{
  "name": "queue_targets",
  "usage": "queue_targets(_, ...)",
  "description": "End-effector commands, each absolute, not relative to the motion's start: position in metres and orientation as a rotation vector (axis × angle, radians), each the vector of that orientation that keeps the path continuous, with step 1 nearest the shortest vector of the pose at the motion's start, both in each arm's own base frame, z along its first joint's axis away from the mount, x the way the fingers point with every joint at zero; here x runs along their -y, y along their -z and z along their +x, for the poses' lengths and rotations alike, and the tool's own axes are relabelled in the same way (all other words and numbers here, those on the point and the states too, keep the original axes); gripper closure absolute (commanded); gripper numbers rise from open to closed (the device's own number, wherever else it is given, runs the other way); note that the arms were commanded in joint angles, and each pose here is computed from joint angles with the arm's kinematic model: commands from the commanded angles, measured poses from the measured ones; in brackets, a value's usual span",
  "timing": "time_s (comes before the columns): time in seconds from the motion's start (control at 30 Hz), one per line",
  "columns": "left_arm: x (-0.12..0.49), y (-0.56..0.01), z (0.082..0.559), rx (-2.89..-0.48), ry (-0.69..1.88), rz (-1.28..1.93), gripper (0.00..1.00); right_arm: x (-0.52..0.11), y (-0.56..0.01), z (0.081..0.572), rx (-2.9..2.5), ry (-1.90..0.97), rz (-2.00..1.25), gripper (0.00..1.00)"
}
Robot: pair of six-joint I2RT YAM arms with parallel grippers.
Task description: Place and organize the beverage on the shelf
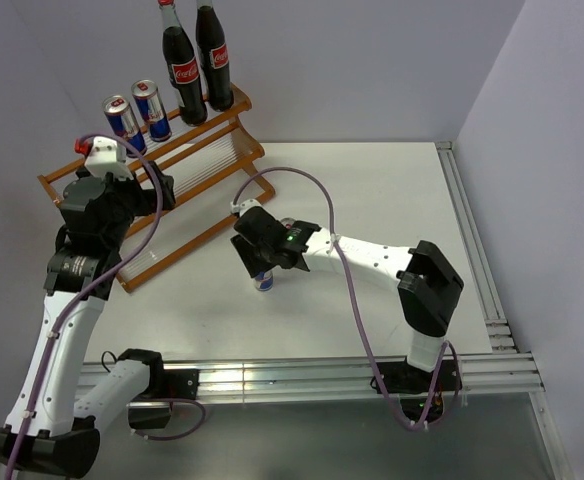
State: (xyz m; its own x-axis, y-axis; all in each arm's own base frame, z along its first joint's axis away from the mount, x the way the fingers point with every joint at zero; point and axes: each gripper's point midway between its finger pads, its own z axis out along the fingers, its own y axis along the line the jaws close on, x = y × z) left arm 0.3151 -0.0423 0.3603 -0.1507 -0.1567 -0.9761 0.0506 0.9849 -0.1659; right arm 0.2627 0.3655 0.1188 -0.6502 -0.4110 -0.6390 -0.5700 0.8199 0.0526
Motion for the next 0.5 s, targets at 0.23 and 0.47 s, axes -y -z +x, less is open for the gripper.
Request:
queue_targets(0.23, 0.092, -0.338, 0.322, -1.793, 0.344, 0.130, 0.01, -0.350, -0.158, 0.264, -2.286, -0.283, -0.670, 0.63)
queue_targets(0.47, 0.136, -0.311, 0.316, -1.900, 0.431, 0.211, 0.00, -0.318, -0.184, 0.251, -2.264, -0.279, -0.623, 0.65)
